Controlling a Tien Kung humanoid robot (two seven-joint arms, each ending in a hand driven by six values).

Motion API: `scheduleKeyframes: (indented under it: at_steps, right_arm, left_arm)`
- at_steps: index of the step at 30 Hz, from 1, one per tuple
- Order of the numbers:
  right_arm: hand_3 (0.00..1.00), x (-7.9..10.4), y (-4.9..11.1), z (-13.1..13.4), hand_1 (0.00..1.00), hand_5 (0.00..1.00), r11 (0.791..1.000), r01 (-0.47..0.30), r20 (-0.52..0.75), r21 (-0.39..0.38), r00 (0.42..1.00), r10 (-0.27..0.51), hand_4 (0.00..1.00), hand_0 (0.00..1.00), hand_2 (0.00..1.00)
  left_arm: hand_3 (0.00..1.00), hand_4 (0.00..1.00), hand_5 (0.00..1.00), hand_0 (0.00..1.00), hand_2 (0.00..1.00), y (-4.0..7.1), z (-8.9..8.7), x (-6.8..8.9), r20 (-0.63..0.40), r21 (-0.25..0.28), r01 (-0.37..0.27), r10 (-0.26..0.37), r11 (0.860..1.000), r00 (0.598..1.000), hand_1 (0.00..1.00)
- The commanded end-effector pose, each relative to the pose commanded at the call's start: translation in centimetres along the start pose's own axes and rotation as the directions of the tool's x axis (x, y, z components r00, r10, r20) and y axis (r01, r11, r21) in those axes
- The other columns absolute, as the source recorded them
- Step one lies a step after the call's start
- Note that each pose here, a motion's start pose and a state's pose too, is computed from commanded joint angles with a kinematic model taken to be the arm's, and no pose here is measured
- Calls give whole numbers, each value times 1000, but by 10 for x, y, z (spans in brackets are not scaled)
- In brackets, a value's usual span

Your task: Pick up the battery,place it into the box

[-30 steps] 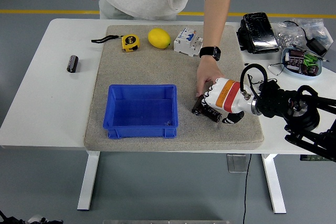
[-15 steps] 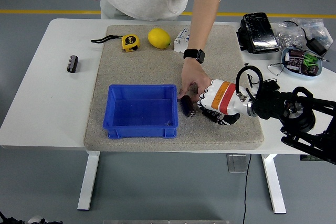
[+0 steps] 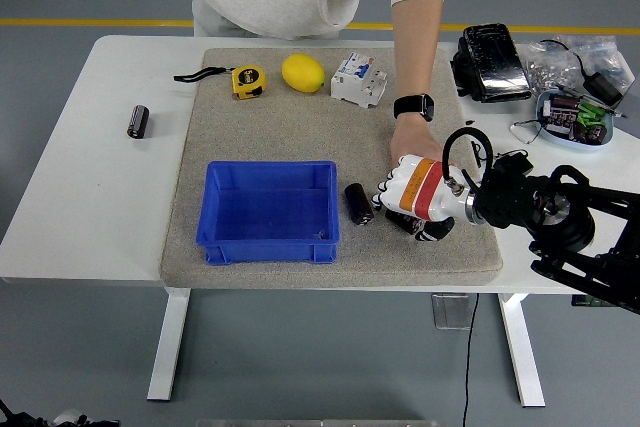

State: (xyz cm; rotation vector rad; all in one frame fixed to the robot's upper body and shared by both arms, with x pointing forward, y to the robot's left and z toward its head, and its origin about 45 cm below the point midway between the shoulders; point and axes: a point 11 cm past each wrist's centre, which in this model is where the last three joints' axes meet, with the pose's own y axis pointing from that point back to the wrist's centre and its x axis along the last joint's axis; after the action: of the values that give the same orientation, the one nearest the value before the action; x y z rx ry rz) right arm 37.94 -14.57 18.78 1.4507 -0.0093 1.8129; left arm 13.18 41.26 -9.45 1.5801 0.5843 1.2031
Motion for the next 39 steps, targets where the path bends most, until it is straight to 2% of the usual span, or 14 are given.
scheduleKeyframes:
  at_steps: [14, 15, 20, 21, 39]
  right_arm:
    - [773, -14, -3, 3, 572, 185, 1000, 23, -4, 1, 1000, -23, 980, 376, 718]
    - [621, -15, -3, 3, 541, 157, 1000, 23, -4, 0, 1000, -23, 907, 348, 626]
    - [621, -12, -3, 2, 541, 157, 1000, -4, -8, 8, 1000, 4, 907, 348, 626]
    - [514, -12, -3, 2, 480, 106, 1000, -7, -9, 11, 1000, 7, 815, 327, 533]
    - [489, -7, -5, -2, 437, 94, 999, -36, -13, 25, 999, 36, 801, 311, 501]
  left_arm:
    - [641, 649, 533, 738, 789, 0, 3, -1, 0, -6, 3, -3, 1000, 1000, 738]
    - [641, 649, 533, 739, 789, 0, 3, -1, 1, -6, 4, -4, 1000, 1000, 738]
    - [641, 649, 533, 739, 789, 0, 3, -1, 1, -7, 5, -5, 1000, 1000, 738]
    - [641, 649, 532, 739, 789, 0, 3, -1, 1, -7, 5, -5, 1000, 1000, 739]
    - [641, 649, 532, 739, 789, 0, 3, -2, 2, -7, 8, -8, 1000, 1000, 739]
